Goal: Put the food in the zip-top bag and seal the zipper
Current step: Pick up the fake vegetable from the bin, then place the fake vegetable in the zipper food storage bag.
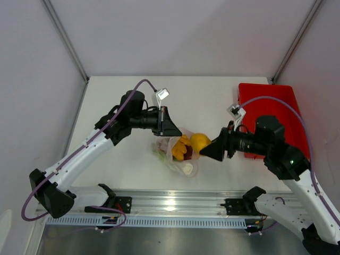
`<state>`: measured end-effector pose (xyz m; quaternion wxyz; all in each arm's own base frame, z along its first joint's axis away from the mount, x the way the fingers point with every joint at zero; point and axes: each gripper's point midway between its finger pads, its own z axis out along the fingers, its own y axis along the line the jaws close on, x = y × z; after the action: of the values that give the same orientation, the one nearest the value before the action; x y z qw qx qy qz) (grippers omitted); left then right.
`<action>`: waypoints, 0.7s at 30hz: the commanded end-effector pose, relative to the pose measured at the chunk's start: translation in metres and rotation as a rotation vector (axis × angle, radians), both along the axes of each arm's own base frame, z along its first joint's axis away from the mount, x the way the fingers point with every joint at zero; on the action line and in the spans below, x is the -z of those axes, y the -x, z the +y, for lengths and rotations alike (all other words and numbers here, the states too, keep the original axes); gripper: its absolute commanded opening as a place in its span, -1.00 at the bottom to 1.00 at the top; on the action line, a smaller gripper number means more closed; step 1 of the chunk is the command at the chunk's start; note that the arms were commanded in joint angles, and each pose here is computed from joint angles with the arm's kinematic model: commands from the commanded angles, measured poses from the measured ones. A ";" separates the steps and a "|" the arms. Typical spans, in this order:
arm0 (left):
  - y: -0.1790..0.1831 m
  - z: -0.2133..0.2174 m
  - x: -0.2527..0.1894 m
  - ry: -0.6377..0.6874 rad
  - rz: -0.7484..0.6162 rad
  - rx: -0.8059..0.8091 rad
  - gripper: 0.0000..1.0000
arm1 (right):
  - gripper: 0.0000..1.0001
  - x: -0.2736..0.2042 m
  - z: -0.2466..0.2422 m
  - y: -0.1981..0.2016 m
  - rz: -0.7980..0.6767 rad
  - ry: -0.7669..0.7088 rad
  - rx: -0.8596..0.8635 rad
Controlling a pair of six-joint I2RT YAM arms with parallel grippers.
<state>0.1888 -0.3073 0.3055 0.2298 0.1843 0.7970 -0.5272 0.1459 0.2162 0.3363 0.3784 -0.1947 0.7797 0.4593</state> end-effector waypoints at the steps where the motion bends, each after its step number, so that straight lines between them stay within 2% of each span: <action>1: -0.005 -0.002 -0.029 0.056 -0.077 0.008 -0.99 | -1.00 0.004 0.012 0.059 0.114 -0.075 -0.231; 9: -0.005 -0.001 -0.032 0.056 -0.075 0.008 -0.99 | -1.00 0.023 0.037 0.079 0.200 -0.094 -0.350; 13: -0.002 -0.001 -0.036 0.066 -0.077 0.011 -0.99 | -1.00 0.040 0.051 0.060 0.199 -0.033 -0.270; 17: 0.000 0.000 -0.034 0.067 -0.067 0.010 -0.99 | -0.99 0.046 0.064 0.027 0.127 0.015 -0.136; 19: 0.001 0.001 -0.036 0.075 -0.066 0.012 -0.99 | -0.91 0.045 0.073 0.012 0.105 0.032 -0.090; 21: 0.002 0.000 -0.037 0.084 -0.061 0.011 -0.99 | -0.47 0.047 0.077 0.000 0.083 0.060 -0.049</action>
<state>0.1890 -0.3075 0.3084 0.2292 0.1854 0.7975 -0.5264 0.1120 0.2831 0.2640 0.2452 -0.2264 0.8159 0.4721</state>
